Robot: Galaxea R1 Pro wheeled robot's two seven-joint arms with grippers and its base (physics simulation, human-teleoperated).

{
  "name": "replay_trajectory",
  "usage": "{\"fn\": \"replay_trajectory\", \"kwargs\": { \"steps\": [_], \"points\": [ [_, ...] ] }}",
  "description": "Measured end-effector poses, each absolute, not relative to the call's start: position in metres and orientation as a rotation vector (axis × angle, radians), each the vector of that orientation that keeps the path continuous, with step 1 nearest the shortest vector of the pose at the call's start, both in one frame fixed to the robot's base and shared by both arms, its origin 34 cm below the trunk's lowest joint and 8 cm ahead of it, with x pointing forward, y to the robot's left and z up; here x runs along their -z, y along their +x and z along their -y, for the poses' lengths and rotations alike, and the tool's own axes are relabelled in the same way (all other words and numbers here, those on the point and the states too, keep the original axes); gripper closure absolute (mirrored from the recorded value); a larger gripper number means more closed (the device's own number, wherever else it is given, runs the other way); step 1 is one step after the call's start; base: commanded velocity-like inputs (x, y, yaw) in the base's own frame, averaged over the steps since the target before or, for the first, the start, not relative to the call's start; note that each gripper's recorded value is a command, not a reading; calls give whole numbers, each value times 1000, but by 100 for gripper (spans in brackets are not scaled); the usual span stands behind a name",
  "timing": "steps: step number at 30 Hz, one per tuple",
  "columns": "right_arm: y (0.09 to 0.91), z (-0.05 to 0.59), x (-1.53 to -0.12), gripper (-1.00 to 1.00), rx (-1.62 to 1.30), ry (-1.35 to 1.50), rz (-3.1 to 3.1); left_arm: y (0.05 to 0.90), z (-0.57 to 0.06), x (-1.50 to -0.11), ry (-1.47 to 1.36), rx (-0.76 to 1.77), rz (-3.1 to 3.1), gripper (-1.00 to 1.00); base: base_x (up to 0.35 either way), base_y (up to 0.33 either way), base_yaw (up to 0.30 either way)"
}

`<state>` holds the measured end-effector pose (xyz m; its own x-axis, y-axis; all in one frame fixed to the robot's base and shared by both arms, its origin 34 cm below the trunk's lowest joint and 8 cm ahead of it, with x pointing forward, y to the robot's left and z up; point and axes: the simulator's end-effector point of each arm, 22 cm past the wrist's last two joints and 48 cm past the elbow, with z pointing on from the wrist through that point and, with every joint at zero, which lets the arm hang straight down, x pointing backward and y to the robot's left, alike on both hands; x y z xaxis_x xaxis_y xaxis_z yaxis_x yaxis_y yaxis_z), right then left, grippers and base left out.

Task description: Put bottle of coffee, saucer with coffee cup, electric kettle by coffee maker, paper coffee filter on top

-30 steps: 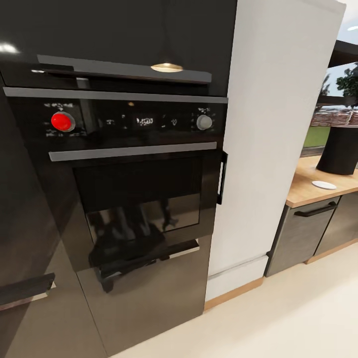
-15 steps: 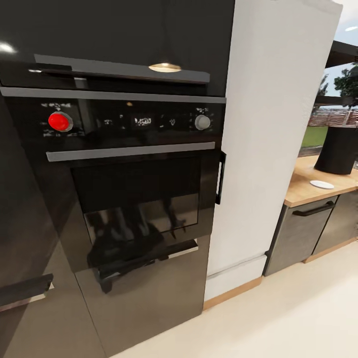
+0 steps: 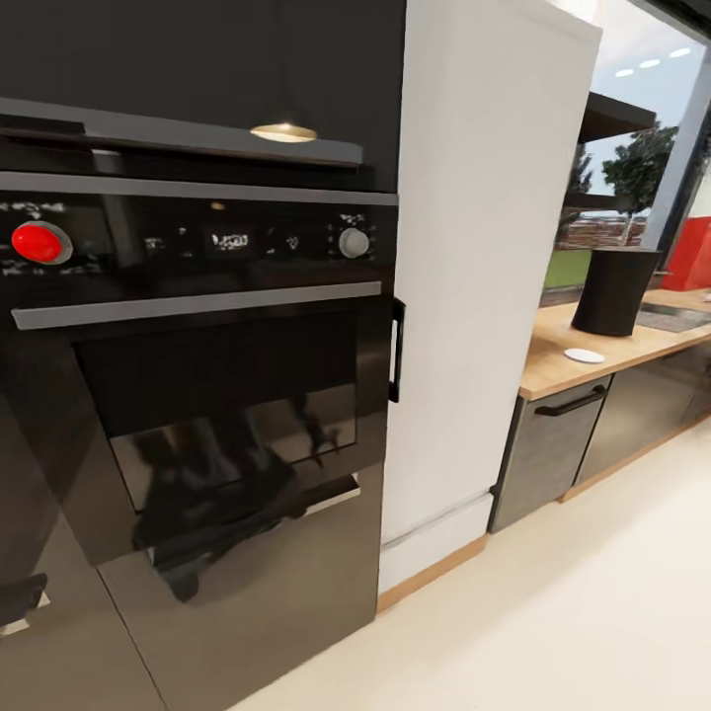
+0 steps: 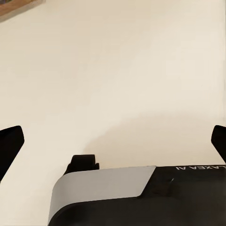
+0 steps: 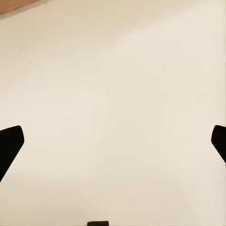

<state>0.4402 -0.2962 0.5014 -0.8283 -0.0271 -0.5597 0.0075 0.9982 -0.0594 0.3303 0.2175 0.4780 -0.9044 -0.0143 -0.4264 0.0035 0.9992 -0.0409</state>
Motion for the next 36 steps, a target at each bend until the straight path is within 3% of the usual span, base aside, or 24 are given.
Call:
{"fn": "replay_trajectory", "kwargs": {
  "steps": [10,36],
  "points": [
    [440,296,-502,-100,79,-14,-2545,330,-218,-478,-9,56,-2700,-100,129,-95,-159],
    [443,296,-504,-100,78,-13,-2537,331,-218,-479,-9,55,-2697,-100,5,-4,-259]
  ]
}}
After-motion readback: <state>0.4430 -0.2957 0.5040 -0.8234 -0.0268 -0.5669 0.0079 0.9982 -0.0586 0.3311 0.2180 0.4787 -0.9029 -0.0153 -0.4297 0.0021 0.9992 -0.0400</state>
